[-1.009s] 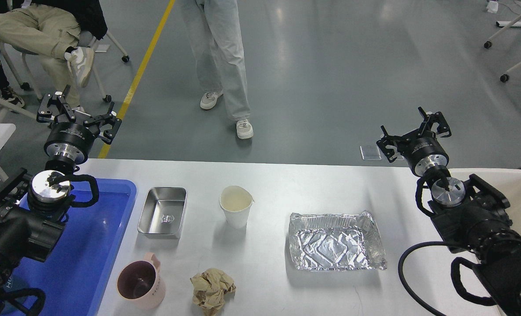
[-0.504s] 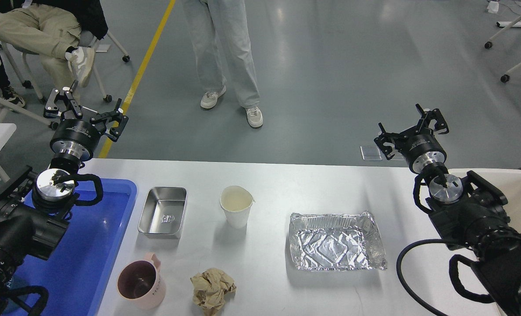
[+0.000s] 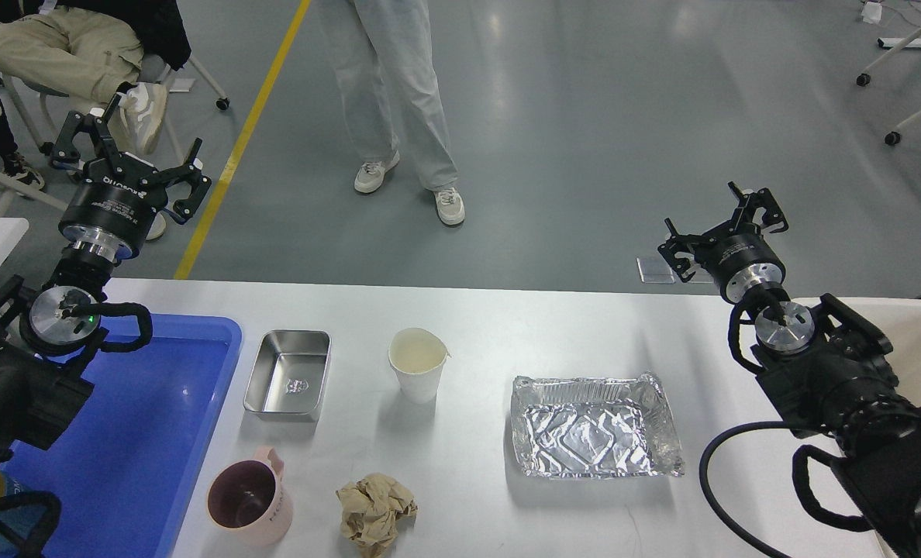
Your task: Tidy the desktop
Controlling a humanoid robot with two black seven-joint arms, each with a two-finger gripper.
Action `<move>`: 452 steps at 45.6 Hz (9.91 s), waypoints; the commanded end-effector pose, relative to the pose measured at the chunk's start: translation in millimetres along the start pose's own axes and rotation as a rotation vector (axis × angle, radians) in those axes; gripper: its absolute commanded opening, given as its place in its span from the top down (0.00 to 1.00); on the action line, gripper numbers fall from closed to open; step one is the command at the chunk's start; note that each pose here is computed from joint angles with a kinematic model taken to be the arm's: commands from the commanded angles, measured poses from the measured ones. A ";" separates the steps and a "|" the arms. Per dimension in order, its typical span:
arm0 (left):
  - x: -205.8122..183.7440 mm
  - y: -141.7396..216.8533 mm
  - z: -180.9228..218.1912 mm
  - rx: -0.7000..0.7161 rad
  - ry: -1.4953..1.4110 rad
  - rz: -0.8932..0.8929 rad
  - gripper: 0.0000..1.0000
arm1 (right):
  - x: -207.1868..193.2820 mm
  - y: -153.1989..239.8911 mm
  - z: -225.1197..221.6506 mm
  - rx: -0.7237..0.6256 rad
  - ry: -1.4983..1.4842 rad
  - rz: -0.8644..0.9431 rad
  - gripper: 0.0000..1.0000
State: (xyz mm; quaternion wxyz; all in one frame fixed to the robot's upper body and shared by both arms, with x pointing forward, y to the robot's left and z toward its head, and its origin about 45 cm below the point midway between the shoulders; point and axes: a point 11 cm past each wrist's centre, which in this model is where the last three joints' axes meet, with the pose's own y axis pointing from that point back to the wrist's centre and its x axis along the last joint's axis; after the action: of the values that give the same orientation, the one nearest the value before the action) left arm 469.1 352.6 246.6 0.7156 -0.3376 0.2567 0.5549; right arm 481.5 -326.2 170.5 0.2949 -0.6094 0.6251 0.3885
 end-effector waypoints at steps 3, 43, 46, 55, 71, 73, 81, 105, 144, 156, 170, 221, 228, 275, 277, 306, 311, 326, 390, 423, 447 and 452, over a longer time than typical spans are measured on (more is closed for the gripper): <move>-0.1 3.1 6.2 0.039 -0.072 -0.017 0.04 | 3.1 1.7 4.2 -0.005 -0.006 0.005 0.00; -45.5 114.9 -21.0 0.735 -1.123 -0.289 0.04 | 7.6 4.1 3.4 -0.001 -0.011 0.009 0.00; -39.7 131.0 -27.0 0.779 -1.274 -0.313 0.04 | 7.6 4.1 2.6 0.000 -0.011 0.007 0.00; -40.0 171.9 -3.8 0.863 -1.433 -0.352 0.04 | 11.9 6.4 4.2 -0.002 -0.011 0.013 0.00; -36.4 205.0 58.7 0.997 -1.558 -0.330 0.04 | 12.2 7.1 14.4 -0.016 -0.021 0.014 0.00; -34.4 209.3 63.9 1.015 -1.574 -0.326 0.04 | 12.7 7.4 15.5 -0.017 -0.022 0.015 0.00; -22.0 228.1 74.0 1.091 -1.575 -0.282 0.04 | 11.2 6.9 19.9 -0.018 -0.028 0.013 0.00; -12.5 243.0 101.4 1.142 -1.603 -0.265 0.04 | 16.9 10.6 29.7 -0.021 -0.038 0.025 0.00; 10.0 246.4 81.3 1.390 -1.502 -0.273 0.04 | 17.7 11.0 30.1 -0.022 -0.035 0.026 0.00; 21.2 242.4 33.5 1.349 -1.512 -0.307 0.06 | 17.7 11.0 30.1 -0.022 -0.035 0.026 0.00; 29.9 254.0 -8.0 1.406 -1.593 -0.466 0.06 | 13.0 9.5 38.3 -0.034 -0.043 0.018 0.00; 35.4 257.9 -113.9 1.453 -1.590 -0.720 0.35 | -1.2 4.8 54.9 -0.056 -0.058 -0.007 0.00; 35.6 257.0 -110.4 1.466 -1.592 -0.724 0.51 | -1.2 4.8 54.9 -0.056 -0.058 -0.007 0.00; 26.0 256.7 -88.4 1.564 -1.564 -0.779 1.00 | -6.8 1.7 51.8 -0.051 -0.057 -0.017 0.00; 24.5 258.1 -81.4 1.570 -1.568 -0.776 1.00 | -6.8 1.7 51.8 -0.051 -0.057 -0.017 0.00; 14.6 260.9 37.4 1.585 -1.716 -0.521 1.00 | -7.9 1.3 52.4 -0.052 -0.057 -0.019 0.00; 18.8 265.6 48.4 1.580 -1.738 -0.465 1.00 | -7.1 1.7 52.6 -0.052 -0.057 -0.017 0.00; 39.5 271.8 51.8 1.580 -1.780 -0.358 1.00 | -7.6 1.4 51.7 -0.052 -0.055 -0.019 0.00; 91.1 311.6 24.2 1.623 -1.739 -0.183 0.50 | -4.5 2.0 45.4 -0.044 -0.048 -0.014 0.00; 69.4 310.5 33.8 1.566 -1.729 -0.221 0.05 | -9.2 -0.3 44.3 -0.040 -0.049 -0.021 0.00; -9.5 245.1 104.9 1.335 -1.632 -0.153 0.02 | -14.3 -2.6 44.4 -0.040 -0.050 -0.029 0.00; -39.9 212.7 124.2 1.228 -1.585 -0.165 0.02 | -14.4 -2.6 45.2 -0.041 -0.051 -0.028 0.00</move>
State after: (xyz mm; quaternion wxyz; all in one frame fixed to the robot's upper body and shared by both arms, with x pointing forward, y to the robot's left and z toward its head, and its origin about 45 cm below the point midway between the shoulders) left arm 229.5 465.2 272.3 0.7445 0.5844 -0.0716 0.3148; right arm 480.4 -280.7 158.4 0.3033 -0.6141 0.6007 0.4124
